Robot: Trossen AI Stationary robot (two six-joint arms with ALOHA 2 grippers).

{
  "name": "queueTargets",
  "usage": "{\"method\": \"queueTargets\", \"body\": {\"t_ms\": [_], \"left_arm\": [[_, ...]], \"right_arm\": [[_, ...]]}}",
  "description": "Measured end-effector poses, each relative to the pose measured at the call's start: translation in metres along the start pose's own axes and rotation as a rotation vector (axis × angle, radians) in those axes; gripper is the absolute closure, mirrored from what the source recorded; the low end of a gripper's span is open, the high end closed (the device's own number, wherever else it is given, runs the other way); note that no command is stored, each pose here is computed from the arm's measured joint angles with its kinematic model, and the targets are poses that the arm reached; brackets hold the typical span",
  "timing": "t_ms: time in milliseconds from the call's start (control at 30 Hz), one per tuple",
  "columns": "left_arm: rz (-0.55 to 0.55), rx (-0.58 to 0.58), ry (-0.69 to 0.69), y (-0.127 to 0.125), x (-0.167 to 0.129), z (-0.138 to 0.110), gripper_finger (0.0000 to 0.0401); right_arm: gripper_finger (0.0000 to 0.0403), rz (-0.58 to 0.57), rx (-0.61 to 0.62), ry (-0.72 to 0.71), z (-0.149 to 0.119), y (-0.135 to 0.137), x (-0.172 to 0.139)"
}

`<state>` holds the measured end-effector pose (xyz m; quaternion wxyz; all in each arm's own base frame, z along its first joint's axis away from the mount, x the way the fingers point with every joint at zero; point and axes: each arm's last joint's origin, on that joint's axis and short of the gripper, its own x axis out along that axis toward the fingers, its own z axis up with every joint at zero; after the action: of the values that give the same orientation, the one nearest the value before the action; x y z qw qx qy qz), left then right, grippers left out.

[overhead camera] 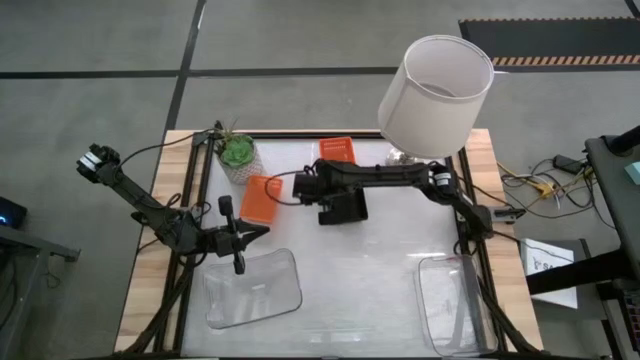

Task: Stack baskets by color
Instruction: Stack the right black bin on the stacked black bins, then stack the left orange bin on the stacked orange bins

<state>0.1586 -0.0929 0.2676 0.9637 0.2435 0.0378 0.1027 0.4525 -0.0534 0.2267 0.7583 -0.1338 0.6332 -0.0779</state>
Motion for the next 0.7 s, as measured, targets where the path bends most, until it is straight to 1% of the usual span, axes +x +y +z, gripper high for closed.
{"method": "queueTargets", "body": {"t_ms": [167, 400, 533, 700], "left_arm": [[0.000, 0.007, 0.000, 0.000, 0.000, 0.000, 0.0401], [0.000, 0.008, 0.000, 0.000, 0.000, 0.000, 0.0401], [0.000, 0.008, 0.000, 0.000, 0.000, 0.000, 0.0401], [-0.001, 0.009, 0.001, 0.000, 0.000, 0.000, 0.0401]], "right_arm": [[0.0394, -0.015, 0.027, 0.007, -0.006, -0.016, 0.016], [0.0394, 0.020, 0.025, 0.041, -0.014, -0.010, 0.034], [0.0394, 0.009, 0.023, 0.037, -0.013, -0.007, 0.031], [0.0394, -0.001, 0.026, 0.012, -0.006, -0.007, 0.012]]}}
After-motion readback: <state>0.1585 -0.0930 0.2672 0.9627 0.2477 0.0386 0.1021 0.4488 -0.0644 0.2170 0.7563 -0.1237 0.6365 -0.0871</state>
